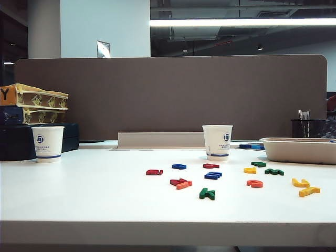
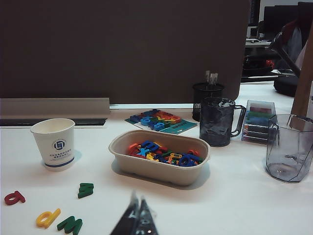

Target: Pick up the letter "c" and put it in the paper cup.

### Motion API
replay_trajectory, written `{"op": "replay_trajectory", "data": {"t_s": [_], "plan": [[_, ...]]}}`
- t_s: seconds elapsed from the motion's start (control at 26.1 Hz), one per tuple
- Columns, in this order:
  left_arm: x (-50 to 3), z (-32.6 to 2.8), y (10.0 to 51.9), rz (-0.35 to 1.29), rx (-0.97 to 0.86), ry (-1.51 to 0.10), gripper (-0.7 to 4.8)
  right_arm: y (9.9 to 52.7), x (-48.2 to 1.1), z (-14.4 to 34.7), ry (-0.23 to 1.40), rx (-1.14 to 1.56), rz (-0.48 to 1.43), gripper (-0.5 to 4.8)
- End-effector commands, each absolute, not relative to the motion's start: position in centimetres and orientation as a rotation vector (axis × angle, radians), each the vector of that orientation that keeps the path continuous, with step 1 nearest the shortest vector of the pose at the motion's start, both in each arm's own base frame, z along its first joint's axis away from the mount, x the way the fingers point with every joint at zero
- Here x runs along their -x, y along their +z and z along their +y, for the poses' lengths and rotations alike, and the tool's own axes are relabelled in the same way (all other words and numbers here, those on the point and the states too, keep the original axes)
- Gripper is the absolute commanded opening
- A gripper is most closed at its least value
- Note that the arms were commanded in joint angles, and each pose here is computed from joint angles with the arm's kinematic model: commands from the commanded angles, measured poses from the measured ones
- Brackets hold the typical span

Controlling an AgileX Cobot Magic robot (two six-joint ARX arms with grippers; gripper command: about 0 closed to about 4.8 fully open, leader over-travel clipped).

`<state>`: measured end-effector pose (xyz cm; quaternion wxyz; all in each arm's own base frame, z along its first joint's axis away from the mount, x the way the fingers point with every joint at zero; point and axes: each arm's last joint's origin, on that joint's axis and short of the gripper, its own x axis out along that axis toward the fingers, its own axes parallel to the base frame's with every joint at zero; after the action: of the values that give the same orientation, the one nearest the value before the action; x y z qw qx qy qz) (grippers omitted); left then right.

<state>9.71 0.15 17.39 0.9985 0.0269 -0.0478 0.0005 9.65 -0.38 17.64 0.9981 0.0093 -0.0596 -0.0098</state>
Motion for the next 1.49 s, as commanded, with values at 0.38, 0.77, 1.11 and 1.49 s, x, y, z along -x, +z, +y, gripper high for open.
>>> {"op": "replay_trajectory", "data": {"t_s": [0.38,0.77,1.11,1.49], "plan": [[-9.7,0.1,17.5,-0.094,-0.054,0.002,-0.06,17.5,-9.7,-0.4,-0.021,-0.022,-0.113,-0.08],[-9.7,0.1,17.7,-0.117,-0.006,-0.012,-0.06,17.6,-9.6,-0.4,-0.022,-0.023,-0.129,-0.08],[-9.2,-0.4,19.4,-0.285,0.049,-0.214,-0.05,18.6,-9.5,-0.4,-0.008,-0.161,-0.227,-0.09],[-8.7,-0.5,21.2,-0.266,0.044,-0.219,-0.05,20.8,-8.9,-0.3,0.048,-0.273,-0.333,0.04]]}}
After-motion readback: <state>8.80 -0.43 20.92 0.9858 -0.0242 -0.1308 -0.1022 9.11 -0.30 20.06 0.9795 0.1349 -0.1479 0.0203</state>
